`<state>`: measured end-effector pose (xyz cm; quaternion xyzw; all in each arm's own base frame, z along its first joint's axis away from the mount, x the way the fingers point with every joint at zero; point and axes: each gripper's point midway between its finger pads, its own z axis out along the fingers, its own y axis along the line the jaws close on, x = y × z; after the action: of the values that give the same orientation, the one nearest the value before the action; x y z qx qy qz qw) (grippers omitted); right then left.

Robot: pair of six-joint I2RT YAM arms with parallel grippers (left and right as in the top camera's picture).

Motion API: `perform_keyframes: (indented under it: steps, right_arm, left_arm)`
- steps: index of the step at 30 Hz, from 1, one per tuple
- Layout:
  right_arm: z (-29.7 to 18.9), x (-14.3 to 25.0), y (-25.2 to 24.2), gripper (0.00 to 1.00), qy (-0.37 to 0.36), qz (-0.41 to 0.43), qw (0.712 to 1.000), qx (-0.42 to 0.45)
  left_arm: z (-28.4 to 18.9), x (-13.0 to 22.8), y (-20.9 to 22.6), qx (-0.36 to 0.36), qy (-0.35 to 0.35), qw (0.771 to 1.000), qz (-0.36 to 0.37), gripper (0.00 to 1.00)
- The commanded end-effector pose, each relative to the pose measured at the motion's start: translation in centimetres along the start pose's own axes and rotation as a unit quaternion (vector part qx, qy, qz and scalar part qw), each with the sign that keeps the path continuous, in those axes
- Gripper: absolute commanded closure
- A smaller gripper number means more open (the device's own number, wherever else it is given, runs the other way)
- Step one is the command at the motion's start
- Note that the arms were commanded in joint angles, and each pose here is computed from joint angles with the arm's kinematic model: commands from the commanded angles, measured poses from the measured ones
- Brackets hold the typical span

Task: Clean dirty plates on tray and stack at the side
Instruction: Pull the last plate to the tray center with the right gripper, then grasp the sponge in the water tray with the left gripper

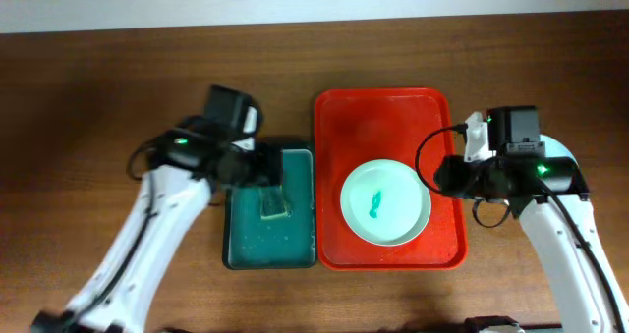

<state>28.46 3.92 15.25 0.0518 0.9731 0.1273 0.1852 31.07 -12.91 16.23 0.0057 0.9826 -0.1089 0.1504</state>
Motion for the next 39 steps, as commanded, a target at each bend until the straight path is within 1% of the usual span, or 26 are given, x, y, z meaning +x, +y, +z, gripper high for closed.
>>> perform_keyframes:
  steps: [1,2,3,6,7,9,12,13,14,15,16,18,19,20,22,23,24,25,28,29,30,31,32,35,36,39]
  right_arm:
    - [0.1,0.6,0.0,0.63,0.016,-0.005,1.0,0.0]
    - [0.1,0.6,0.0,0.63,0.018,-0.005,1.0,0.0]
    - [0.2,0.6,-0.1,0.63,0.019,-0.004,1.0,0.0]
    - [0.3,0.7,-0.1,0.63,0.022,-0.004,1.0,0.001]
    - [0.3,0.7,-0.1,0.64,0.022,-0.003,1.0,0.001]
    - [0.3,0.7,-0.1,0.64,0.023,-0.003,1.0,0.001]
    - [0.3,0.7,-0.1,0.64,0.023,-0.003,1.0,0.001]
    - [0.3,0.7,-0.1,0.64,0.023,-0.003,1.0,0.001]
    - [0.3,0.8,-0.1,0.64,0.025,-0.003,1.0,0.001]
    - [0.3,0.9,-0.1,0.64,0.027,-0.002,1.0,0.001]
    - [0.3,1.0,-0.1,0.64,0.028,-0.002,1.0,0.002]
    - [0.3,1.0,-0.2,0.64,0.028,-0.002,1.0,0.002]
    - [0.3,1.0,-0.1,0.64,0.028,-0.002,1.0,0.002]
    - [0.3,1.0,-0.1,0.64,0.028,-0.002,1.0,0.002]
    - [0.3,1.0,-0.2,0.64,0.029,-0.002,1.0,0.002]
    - [0.3,1.2,-0.2,0.64,0.032,-0.001,0.999,0.002]
    - [0.3,1.2,-0.2,0.64,0.033,0.0,0.999,0.002]
    - [0.3,1.2,-0.2,0.64,0.034,-0.001,0.999,0.002]
    - [0.3,1.5,-0.2,0.65,0.039,0.001,0.999,0.003]
    - [0.3,1.6,-0.2,0.68,0.041,0.001,0.999,0.003]
    - [0.3,1.7,-0.2,0.69,0.043,0.002,0.999,0.004]
    - [0.3,1.8,-0.3,0.69,0.044,0.002,0.999,0.004]
    - [0.2,1.9,-0.3,0.69,0.046,0.002,0.999,0.004]
    - [0.2,2.0,-0.3,0.68,0.048,0.003,0.999,0.004]
    - [0.2,1.9,-0.3,0.57,0.048,0.003,0.999,0.004]
    - [0.2,2.0,-0.3,0.52,0.048,0.003,0.999,0.004]
  left_arm:
    - [7.1,4.5,-0.2,-0.028,0.105,0.994,0.024,0.3]
    - [8.2,5.2,-0.2,-0.034,0.122,0.992,0.022,0.35]
    - [9.6,6.2,0.0,-0.046,0.147,0.988,0.012,0.48]
    - [14.8,8.3,0.6,-0.074,0.205,0.976,-0.005,0.63]
    - [15.7,8.6,0.7,-0.076,0.212,0.974,-0.006,0.71]
    - [16.5,9.2,0.9,-0.079,0.225,0.971,-0.008,1.0]
    - [14.8,7.6,0.0,-0.077,0.222,0.972,-0.007,1.0]
    - [14.0,6.9,-0.4,-0.076,0.219,0.973,-0.007,0.96]
    - [12.5,5.8,-0.9,-0.074,0.217,0.973,0.001,0.54]
    - [11.8,4.9,-0.7,-0.084,0.208,0.974,0.006,0.39]
    - [11.7,4.3,-0.2,-0.099,0.198,0.975,0.01,0.34]
    - [11.7,2.8,2.6,-0.176,0.157,0.971,0.028,0.32]
    - [12.1,2.2,3.0,-0.188,0.139,0.972,0.032,0.32]
    - [13.2,1.6,3.0,-0.183,0.117,0.976,0.031,0.41]
    - [15.2,1.4,2.8,-0.166,0.092,0.982,0.029,0.73]
    - [16.0,2.1,2.9,-0.159,0.091,0.983,0.028,0.78]
    - [16.5,2.7,3.2,-0.158,0.094,0.983,0.028,0.96]
    - [16.5,3.0,3.3,-0.16,0.099,0.982,0.028,1.0]
    - [15.2,2.9,2.4,-0.133,0.122,0.983,0.04,1.0]
    - [14.1,2.0,2.2,-0.13,0.119,0.984,0.035,0.86]
    - [12.5,0.7,2.1,-0.127,0.114,0.985,0.025,0.57]
    - [11.1,-0.1,2.1,-0.126,0.113,0.985,0.018,0.42]
    - [9.9,-0.2,2.3,-0.129,0.119,0.984,0.014,0.36]
    - [8.9,2.9,1.9,-0.112,0.187,0.976,0.005,0.37]
    - [9.2,4.2,1.4,-0.095,0.208,0.974,0.001,0.46]
    - [12.0,7.4,2.0,-0.099,0.224,0.969,0.012,0.63]
